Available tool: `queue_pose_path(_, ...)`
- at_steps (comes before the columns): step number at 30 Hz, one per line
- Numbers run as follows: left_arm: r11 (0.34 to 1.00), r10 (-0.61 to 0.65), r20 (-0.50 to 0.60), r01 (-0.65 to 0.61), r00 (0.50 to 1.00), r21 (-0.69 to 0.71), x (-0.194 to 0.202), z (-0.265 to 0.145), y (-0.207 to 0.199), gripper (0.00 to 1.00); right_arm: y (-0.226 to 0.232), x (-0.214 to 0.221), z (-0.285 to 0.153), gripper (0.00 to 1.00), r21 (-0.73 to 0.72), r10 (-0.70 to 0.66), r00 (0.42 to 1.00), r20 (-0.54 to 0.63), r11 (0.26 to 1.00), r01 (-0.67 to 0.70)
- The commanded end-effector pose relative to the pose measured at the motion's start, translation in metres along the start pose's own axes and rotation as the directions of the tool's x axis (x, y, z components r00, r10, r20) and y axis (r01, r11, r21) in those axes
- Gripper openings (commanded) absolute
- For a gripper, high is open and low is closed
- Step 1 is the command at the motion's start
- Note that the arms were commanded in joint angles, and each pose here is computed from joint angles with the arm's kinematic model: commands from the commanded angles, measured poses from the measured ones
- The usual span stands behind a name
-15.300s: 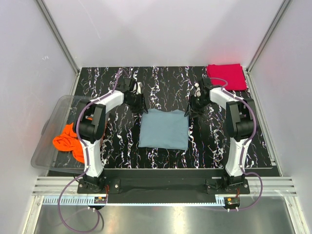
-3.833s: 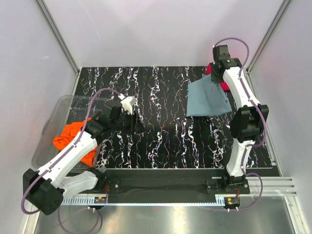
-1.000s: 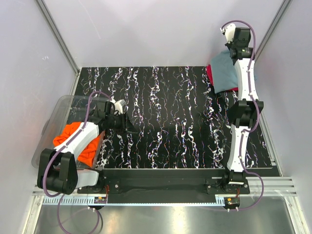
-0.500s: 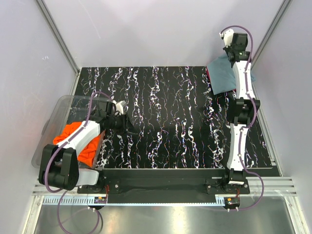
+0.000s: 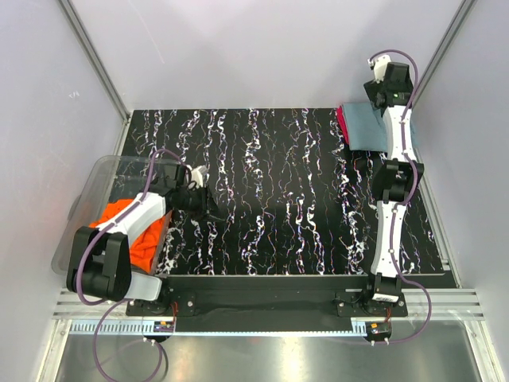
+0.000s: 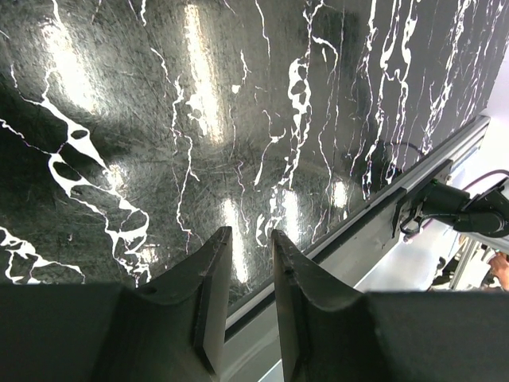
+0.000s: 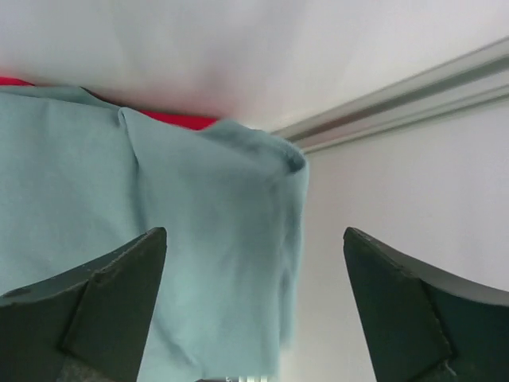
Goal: Fold and stack the t-shirts
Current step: Neatly place the folded tshirt to the corner, then reset both grippers
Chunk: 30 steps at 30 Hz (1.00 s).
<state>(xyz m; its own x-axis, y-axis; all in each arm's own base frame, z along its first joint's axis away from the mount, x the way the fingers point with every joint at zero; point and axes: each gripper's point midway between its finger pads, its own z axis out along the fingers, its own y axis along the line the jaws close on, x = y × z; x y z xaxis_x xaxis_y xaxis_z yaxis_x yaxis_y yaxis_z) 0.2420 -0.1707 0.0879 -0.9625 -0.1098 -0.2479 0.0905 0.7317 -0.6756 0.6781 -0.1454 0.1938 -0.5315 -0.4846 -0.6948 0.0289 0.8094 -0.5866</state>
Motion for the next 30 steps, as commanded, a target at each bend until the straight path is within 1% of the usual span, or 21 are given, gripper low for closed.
queue_pose_path(1, 0.998, 0.052, 0.016, -0.052, 0.999, 0.041, -0.014, -0.008, -0.015, 0.3, -0.035, -0.027, -0.007, 1.0, 0.133, 0.046, 0.995, 0.083, 0.99, -0.057)
queue_pose_path(3, 0.997, 0.062, 0.023, -0.063, 0.998, 0.043, -0.016, -0.009, -0.017, 0.29, -0.046, -0.038, -0.017, 1.0, 0.166, 0.068, 0.992, 0.106, 0.982, -0.085)
queue_pose_path(6, 0.995, 0.08, 0.045, -0.082, 0.996, 0.055, -0.021, -0.015, -0.024, 0.29, -0.065, -0.067, -0.049, 1.0, 0.191, 0.118, 0.98, 0.162, 0.97, -0.149)
queue_pose_path(9, 0.991, 0.1, 0.071, -0.105, 0.992, 0.076, -0.023, -0.022, -0.033, 0.29, -0.049, -0.096, -0.087, 1.0, 0.17, 0.107, 0.979, 0.172, 0.976, -0.136)
queue_pose_path(10, 0.99, 0.106, 0.074, -0.112, 0.992, 0.084, -0.021, -0.024, -0.036, 0.3, -0.02, -0.114, -0.109, 1.0, 0.118, 0.085, 0.98, 0.179, 0.987, -0.107)
queue_pose_path(13, 0.984, 0.13, 0.1, -0.141, 0.986, 0.11, -0.019, -0.03, -0.046, 0.32, 0.03, -0.13, -0.149, 1.0, 0.036, 0.063, 0.982, 0.176, 0.997, -0.07)
queue_pose_path(14, 0.983, 0.132, 0.102, -0.143, 0.986, 0.114, -0.015, -0.031, -0.046, 0.36, 0.069, -0.146, -0.17, 1.0, -0.021, 0.05, 0.979, 0.199, 0.999, -0.047)
queue_pose_path(16, 0.976, 0.159, 0.125, -0.175, 0.979, 0.131, -0.011, -0.037, -0.054, 0.4, 0.102, -0.148, -0.201, 1.0, -0.102, 0.11, 0.976, 0.186, 0.991, -0.092)
queue_pose_path(17, 0.973, 0.164, 0.13, -0.182, 0.978, 0.141, -0.009, -0.038, -0.058, 0.41, 0.137, -0.159, -0.226, 1.0, -0.178, 0.13, 0.971, 0.203, 0.98, -0.094)
queue_pose_path(18, 0.971, 0.17, 0.143, -0.191, 0.975, 0.147, -0.009, -0.04, -0.06, 0.42, 0.158, -0.163, -0.241, 1.0, -0.263, 0.17, 0.963, 0.209, 0.958, -0.112)
queue_pose_path(19, 0.965, 0.183, 0.162, -0.209, 0.97, 0.159, -0.008, -0.046, -0.066, 0.43, 0.179, -0.16, -0.262, 1.0, -0.347, 0.261, 0.949, 0.174, 0.919, -0.189)
queue_pose_path(20, 0.965, 0.176, 0.161, -0.203, 0.971, 0.167, -0.006, -0.047, -0.067, 0.43, 0.195, -0.16, -0.277, 1.0, -0.416, 0.311, 0.938, 0.155, 0.881, -0.224)
queue_pose_path(21, 0.962, 0.179, 0.167, -0.207, 0.97, 0.175, -0.005, -0.049, -0.069, 0.44, 0.224, -0.163, -0.301, 1.0, -0.538, 0.355, 0.926, 0.126, 0.809, -0.237)
queue_pose_path(22, 0.957, 0.186, 0.176, -0.219, 0.967, 0.191, -0.003, -0.053, -0.074, 0.48, 0.239, -0.152, -0.317, 0.99, -0.596, 0.454, 0.891, 0.015, 0.719, -0.356)
queue_pose_path(23, 0.955, 0.187, 0.18, -0.221, 0.966, 0.198, -0.002, -0.055, -0.076, 0.49, 0.251, -0.15, -0.33, 1.0, -0.643, 0.497, 0.867, -0.042, 0.65, -0.404)
queue_pose_path(24, 0.953, 0.191, 0.189, -0.229, 0.963, 0.2, -0.001, -0.057, -0.077, 0.51, 0.268, -0.146, -0.347, 1.0, -0.708, 0.526, 0.842, -0.117, 0.55, -0.443)
queue_pose_path(25, 0.955, 0.189, 0.194, -0.227, 0.962, 0.193, 0.002, -0.056, -0.074, 0.53, 0.279, -0.13, -0.36, 1.0, -0.71, 0.583, 0.78, -0.226, 0.45, -0.542)
queue_pose_path(26, 0.951, 0.195, 0.225, -0.241, 0.955, 0.196, 0.002, -0.062, -0.078, 0.54, 0.287, -0.121, -0.37, 1.0, -0.726, 0.591, 0.76, -0.271, 0.394, -0.565)
queue_pose_path(27, 0.95, 0.193, 0.239, -0.242, 0.952, 0.197, 0.002, -0.062, -0.077, 0.55, 0.291, -0.111, -0.378, 1.0, -0.733, 0.597, 0.744, -0.302, 0.354, -0.581)
queue_pose_path(28, 0.949, 0.186, 0.246, -0.238, 0.951, 0.205, 0.005, -0.063, -0.078, 0.57, 0.292, -0.077, -0.39, 1.0, -0.687, 0.609, 0.702, -0.369, 0.329, -0.648)
queue_pose_path(30, 0.949, 0.147, 0.248, -0.207, 0.958, 0.237, 0.014, -0.063, -0.078, 0.66, 0.283, -0.062, -0.403, 1.0, -0.684, 0.661, 0.657, -0.364, 0.289, -0.67)
